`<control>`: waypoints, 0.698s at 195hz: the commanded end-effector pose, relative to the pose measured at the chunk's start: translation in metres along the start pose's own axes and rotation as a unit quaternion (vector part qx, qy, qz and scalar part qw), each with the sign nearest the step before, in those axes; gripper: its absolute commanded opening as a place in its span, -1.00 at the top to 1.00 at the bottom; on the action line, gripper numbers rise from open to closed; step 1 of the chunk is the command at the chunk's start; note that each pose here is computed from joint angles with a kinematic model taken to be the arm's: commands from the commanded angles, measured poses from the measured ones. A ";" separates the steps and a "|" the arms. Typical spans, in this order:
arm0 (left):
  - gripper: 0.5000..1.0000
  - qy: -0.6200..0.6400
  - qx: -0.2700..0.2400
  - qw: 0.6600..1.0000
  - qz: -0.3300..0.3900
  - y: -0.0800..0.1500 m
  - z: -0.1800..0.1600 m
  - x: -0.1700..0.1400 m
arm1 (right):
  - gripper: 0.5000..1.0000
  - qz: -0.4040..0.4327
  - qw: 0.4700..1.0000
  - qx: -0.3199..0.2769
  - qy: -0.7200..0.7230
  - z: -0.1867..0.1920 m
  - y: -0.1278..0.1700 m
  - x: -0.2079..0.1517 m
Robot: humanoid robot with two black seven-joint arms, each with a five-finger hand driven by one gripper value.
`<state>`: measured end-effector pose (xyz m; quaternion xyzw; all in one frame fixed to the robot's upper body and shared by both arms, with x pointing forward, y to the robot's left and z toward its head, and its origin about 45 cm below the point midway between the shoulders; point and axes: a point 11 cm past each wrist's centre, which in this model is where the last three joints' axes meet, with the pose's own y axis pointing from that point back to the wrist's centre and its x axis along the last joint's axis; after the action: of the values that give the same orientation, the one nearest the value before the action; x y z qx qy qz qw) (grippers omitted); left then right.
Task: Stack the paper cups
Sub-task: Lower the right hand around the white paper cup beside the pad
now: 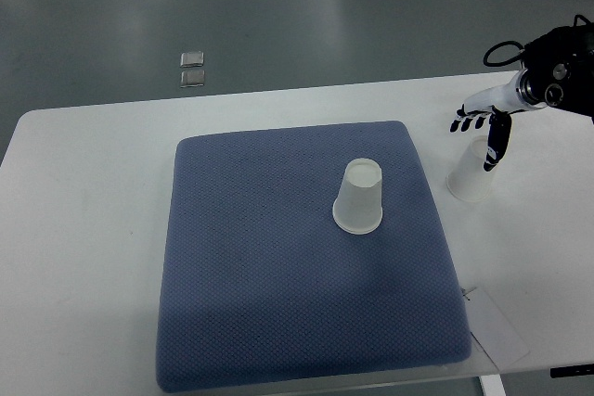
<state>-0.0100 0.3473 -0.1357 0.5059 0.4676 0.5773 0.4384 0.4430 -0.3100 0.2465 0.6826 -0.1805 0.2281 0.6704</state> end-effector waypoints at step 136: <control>-1.00 0.000 0.001 1.000 0.000 0.000 0.000 0.000 | -0.48 0.008 1.000 -0.015 -0.008 0.013 -0.013 -0.015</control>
<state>-0.0099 0.3473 -0.1357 0.5058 0.4675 0.5773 0.4384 0.4392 -0.3228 0.2290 0.6731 -0.1925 0.2255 0.6775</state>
